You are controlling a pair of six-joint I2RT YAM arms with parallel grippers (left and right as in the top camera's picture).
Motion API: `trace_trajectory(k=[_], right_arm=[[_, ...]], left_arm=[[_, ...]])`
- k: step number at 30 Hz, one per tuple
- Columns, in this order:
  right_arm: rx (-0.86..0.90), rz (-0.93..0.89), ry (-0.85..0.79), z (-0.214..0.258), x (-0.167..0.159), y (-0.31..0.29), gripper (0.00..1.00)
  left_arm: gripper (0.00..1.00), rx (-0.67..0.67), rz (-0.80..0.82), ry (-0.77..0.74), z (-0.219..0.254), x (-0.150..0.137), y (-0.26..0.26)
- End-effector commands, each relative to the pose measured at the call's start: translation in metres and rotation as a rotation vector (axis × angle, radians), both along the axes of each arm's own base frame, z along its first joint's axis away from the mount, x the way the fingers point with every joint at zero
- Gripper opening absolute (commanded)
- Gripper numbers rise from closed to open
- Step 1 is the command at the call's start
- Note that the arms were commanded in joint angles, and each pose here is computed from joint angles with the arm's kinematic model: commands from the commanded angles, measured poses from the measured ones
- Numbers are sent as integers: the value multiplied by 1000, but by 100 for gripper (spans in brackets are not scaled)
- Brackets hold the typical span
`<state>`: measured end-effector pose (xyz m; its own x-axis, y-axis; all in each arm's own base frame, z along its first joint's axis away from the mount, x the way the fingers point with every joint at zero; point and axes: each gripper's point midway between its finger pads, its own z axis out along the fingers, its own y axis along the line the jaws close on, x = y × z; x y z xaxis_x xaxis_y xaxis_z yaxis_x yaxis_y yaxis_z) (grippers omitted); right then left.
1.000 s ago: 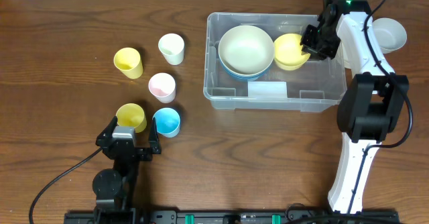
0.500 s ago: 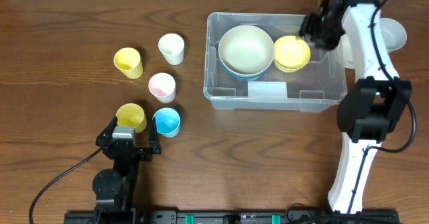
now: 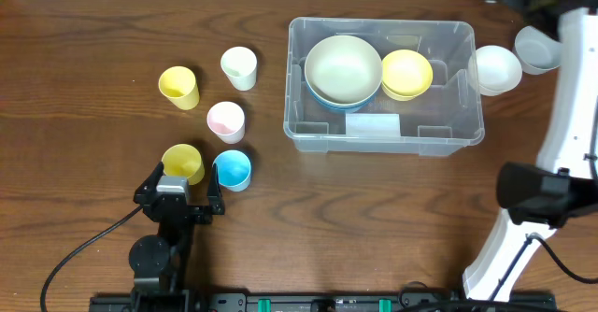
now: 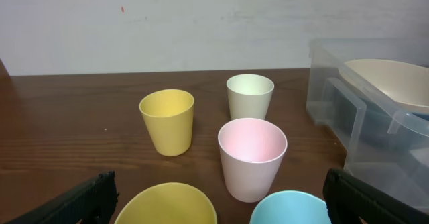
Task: Pack container
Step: 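Move the right gripper to the white bowl and grasp its rim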
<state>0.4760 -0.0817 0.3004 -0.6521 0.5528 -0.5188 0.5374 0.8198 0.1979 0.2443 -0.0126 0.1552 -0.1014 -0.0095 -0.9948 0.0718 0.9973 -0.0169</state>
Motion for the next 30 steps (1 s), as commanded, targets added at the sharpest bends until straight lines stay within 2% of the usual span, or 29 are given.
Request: trace_trajectory(k=[1,6,15,30], right_arm=[[-42,-214,101,-35,-12,-58,99],[27,-270,195,-89,-17,-85,99],[73,-258,288,-187,-19,-90,99],[88,-274,347,-249,-29,-99,99]], left_arm=[[98,12,-7,43,-16,0,0],[98,12,-7,43,-16,0,0],[98,12,-7,43,-16,0,-1],[98,12,-7,43,-16,0,-1]])
